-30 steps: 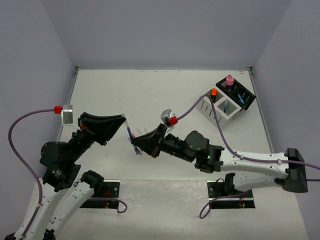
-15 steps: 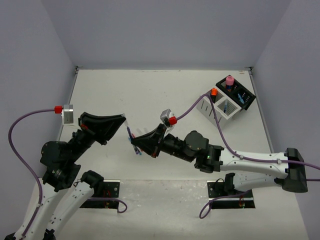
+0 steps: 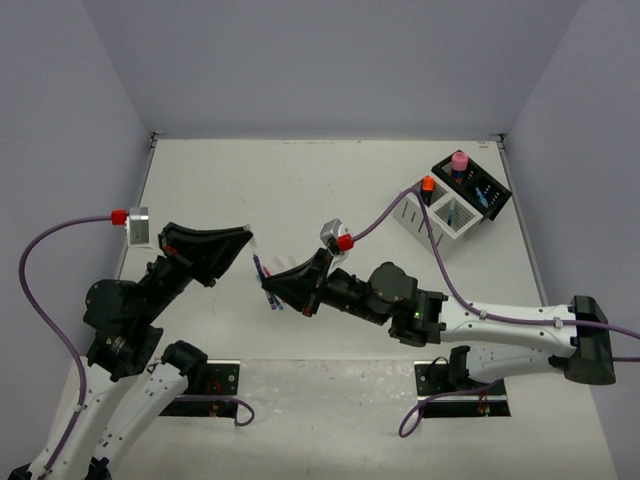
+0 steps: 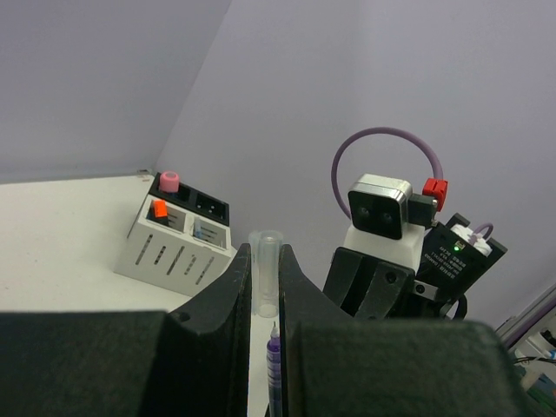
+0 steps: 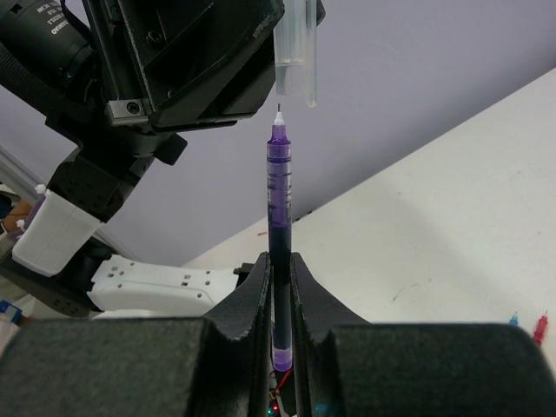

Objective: Sort the stationery into containers
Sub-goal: Close the pen cap on the pen.

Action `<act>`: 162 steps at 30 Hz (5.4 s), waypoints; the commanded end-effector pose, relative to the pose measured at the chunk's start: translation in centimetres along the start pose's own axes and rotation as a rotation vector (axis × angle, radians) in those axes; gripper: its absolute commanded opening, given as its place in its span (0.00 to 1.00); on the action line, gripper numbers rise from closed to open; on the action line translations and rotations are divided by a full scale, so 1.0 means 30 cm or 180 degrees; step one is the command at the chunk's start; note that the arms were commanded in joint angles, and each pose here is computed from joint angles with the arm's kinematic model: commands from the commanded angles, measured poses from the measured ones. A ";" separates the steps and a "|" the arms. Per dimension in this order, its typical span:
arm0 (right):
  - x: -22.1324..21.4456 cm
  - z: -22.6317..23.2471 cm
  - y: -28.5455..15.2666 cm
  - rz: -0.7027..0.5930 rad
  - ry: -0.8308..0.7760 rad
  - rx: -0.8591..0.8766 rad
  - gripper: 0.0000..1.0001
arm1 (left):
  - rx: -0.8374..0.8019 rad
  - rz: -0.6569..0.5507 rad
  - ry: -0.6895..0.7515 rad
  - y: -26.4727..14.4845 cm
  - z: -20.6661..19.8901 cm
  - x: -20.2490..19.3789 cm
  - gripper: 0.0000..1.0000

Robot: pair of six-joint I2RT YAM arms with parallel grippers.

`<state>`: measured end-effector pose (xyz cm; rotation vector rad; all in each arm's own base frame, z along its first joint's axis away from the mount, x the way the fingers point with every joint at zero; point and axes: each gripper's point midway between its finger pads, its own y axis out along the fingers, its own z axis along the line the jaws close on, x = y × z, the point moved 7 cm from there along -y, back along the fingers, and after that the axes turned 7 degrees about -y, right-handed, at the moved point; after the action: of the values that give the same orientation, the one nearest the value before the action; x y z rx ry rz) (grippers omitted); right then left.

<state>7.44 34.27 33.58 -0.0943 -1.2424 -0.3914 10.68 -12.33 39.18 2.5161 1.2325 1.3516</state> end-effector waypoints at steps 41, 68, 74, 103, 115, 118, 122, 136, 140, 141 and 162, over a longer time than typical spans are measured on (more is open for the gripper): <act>0.051 0.002 -0.017 -0.0203 -0.0043 -0.0063 0.00 | -0.0123 -0.0066 0.0068 -0.012 -0.047 0.031 0.00; 0.061 0.012 0.005 -0.0169 -0.0047 -0.0035 0.00 | -0.0181 -0.0048 0.0014 -0.006 -0.046 0.024 0.00; 0.063 0.025 0.013 -0.0156 -0.0022 0.0038 0.00 | -0.0176 -0.0039 0.0004 -0.004 -0.040 0.019 0.00; 0.165 0.029 0.035 -0.0415 -0.0166 -0.0100 0.00 | -0.0190 0.0018 0.0005 -0.009 -0.024 -0.003 0.00; 0.253 0.053 0.070 -0.0748 -0.0188 -0.0074 0.00 | -0.0226 0.0020 0.0079 -0.005 -0.051 0.021 0.00; 0.259 0.048 0.066 -0.0841 -0.0275 -0.0071 0.00 | -0.0209 0.0055 0.0114 -0.003 -0.054 0.024 0.01; 0.243 0.039 0.072 -0.0807 -0.0361 -0.0094 0.00 | -0.0248 0.0126 0.0208 -0.003 -0.069 0.031 0.16; 0.238 0.040 0.087 -0.0725 -0.0392 -0.0101 0.00 | -0.0360 0.0198 0.0320 -0.004 -0.091 0.038 0.43; 0.243 0.046 0.089 -0.0717 -0.0398 -0.0080 0.00 | -0.0436 0.0286 0.0326 0.000 -0.087 0.022 0.43; 0.248 0.048 0.088 -0.0724 -0.0406 -0.0066 0.00 | -0.0435 0.0301 0.0320 0.001 -0.083 0.018 0.40; 0.200 0.078 0.097 -0.0525 -0.0501 0.0286 0.20 | -0.0603 0.0339 0.0408 0.006 -0.091 0.012 0.00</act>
<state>8.46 35.60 39.43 -0.0020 -1.3908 -0.5062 9.02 -12.86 40.89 2.4710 0.9945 1.5403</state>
